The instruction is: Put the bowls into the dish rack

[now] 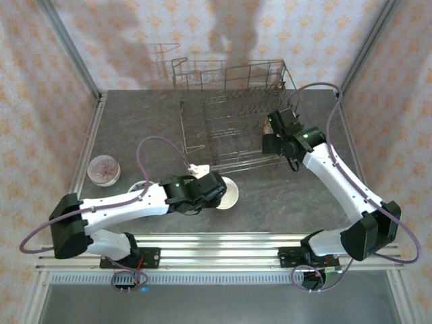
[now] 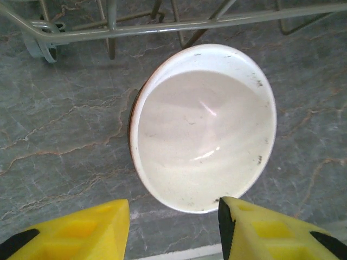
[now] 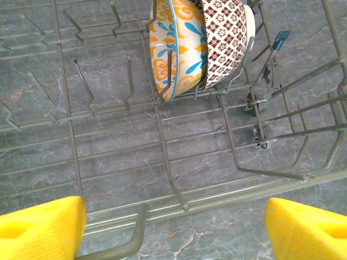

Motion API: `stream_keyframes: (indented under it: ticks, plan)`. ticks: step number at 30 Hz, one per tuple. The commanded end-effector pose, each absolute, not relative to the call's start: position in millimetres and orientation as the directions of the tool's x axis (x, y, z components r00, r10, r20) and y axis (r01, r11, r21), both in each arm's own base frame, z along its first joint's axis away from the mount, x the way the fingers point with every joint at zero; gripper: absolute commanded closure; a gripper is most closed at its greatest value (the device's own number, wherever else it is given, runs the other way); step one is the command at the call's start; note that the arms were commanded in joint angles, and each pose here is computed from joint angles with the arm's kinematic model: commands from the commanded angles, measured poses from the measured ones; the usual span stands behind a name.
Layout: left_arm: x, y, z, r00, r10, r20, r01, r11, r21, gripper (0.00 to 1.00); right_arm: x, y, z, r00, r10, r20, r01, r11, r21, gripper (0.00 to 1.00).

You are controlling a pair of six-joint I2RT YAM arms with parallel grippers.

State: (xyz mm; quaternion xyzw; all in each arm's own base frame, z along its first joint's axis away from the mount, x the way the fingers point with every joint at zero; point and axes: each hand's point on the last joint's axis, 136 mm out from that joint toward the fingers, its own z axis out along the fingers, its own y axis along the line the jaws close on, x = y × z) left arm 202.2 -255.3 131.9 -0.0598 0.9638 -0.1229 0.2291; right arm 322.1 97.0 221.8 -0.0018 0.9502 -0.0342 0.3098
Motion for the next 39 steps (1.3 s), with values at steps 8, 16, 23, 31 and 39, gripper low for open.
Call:
stream_keyframes:
  ticks: [8, 16, 23, 31, 39]
  plan:
    - [218.3, -242.2, 126.6, -0.816, -0.319, -0.481, -0.224, 0.943, -0.246, 0.55, 295.3, 86.0, 207.2, -0.837, -0.032, -0.546, 0.010, 0.997, -0.073, 0.20]
    - [220.1, -247.8, 102.8, -0.827, -0.321, -0.462, -0.240, 0.944, -0.227, 0.54, 308.5, 92.0, 218.1, -0.825, -0.051, -0.563, -0.008, 0.997, -0.079, 0.12]
    - [227.0, -242.2, 95.4, -0.821, -0.340, -0.458, -0.266, 0.938, -0.221, 0.54, 325.2, 101.0, 243.5, -0.801, -0.067, -0.595, -0.030, 0.997, -0.071, 0.06]
    - [232.0, -241.9, 79.1, -0.850, -0.323, -0.415, -0.262, 0.944, -0.198, 0.57, 337.6, 105.2, 255.8, -0.798, -0.132, -0.588, -0.076, 0.990, -0.119, 0.04]
    - [240.8, -246.1, 76.5, -0.870, -0.294, -0.395, -0.241, 0.954, -0.179, 0.70, 347.5, 108.1, 259.6, -0.793, -0.152, -0.590, -0.086, 0.987, -0.138, 0.03]
